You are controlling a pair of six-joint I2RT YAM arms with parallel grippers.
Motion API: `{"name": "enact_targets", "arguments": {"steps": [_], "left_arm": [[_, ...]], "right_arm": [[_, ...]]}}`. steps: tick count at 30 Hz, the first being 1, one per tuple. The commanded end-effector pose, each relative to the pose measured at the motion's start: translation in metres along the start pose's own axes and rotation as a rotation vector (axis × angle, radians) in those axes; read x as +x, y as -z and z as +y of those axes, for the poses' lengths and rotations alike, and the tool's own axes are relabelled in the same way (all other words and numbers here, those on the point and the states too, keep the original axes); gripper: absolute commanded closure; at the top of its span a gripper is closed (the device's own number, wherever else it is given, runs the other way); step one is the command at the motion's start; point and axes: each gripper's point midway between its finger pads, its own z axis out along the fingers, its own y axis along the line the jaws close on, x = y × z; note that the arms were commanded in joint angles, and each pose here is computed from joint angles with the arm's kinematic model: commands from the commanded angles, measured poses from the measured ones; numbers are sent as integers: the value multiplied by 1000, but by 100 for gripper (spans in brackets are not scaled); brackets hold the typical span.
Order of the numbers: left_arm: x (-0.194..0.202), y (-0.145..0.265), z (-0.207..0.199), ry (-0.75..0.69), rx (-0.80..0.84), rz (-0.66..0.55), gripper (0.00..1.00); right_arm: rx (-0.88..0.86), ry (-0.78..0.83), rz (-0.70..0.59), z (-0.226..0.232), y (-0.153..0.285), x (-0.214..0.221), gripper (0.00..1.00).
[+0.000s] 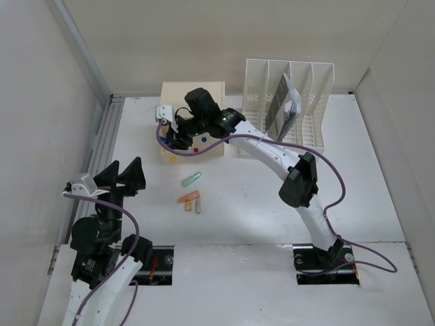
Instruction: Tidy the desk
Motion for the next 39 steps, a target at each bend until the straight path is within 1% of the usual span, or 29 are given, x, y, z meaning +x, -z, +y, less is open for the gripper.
{"name": "enact_targets", "arguments": {"steps": [1,2,6,13,19,23,33,35,39], "left_arm": [[1,-4,4,-17,-27,-1,28],[3,-4,7,-21,-39,4,28],[4,-6,8,-24,-50,9,28],[10,-8,13,-36,-76,28,28],[9,-8,14,-36,-85,25,28],[12,-10,14,-40,-88,33,28],[11,-10,16,-49,-96,30,28],[11,-10,16,-49,-96,30,28],[13,-11,18,-53,-108,35,28]], "right_arm": [[37,166,-154,-15,14,-58,100],[34,187,-167,-15,16,-64,100],[24,198,-176,-19,12,-58,100],[-1,263,-211,-17,8,-63,100],[-25,312,-204,-19,-7,-47,100],[-67,313,-211,-15,-11,-37,100],[-37,403,-206,-27,-18,-34,100],[-37,403,-190,-28,-21,-27,100],[-30,459,-172,-32,-25,-20,100]]}}
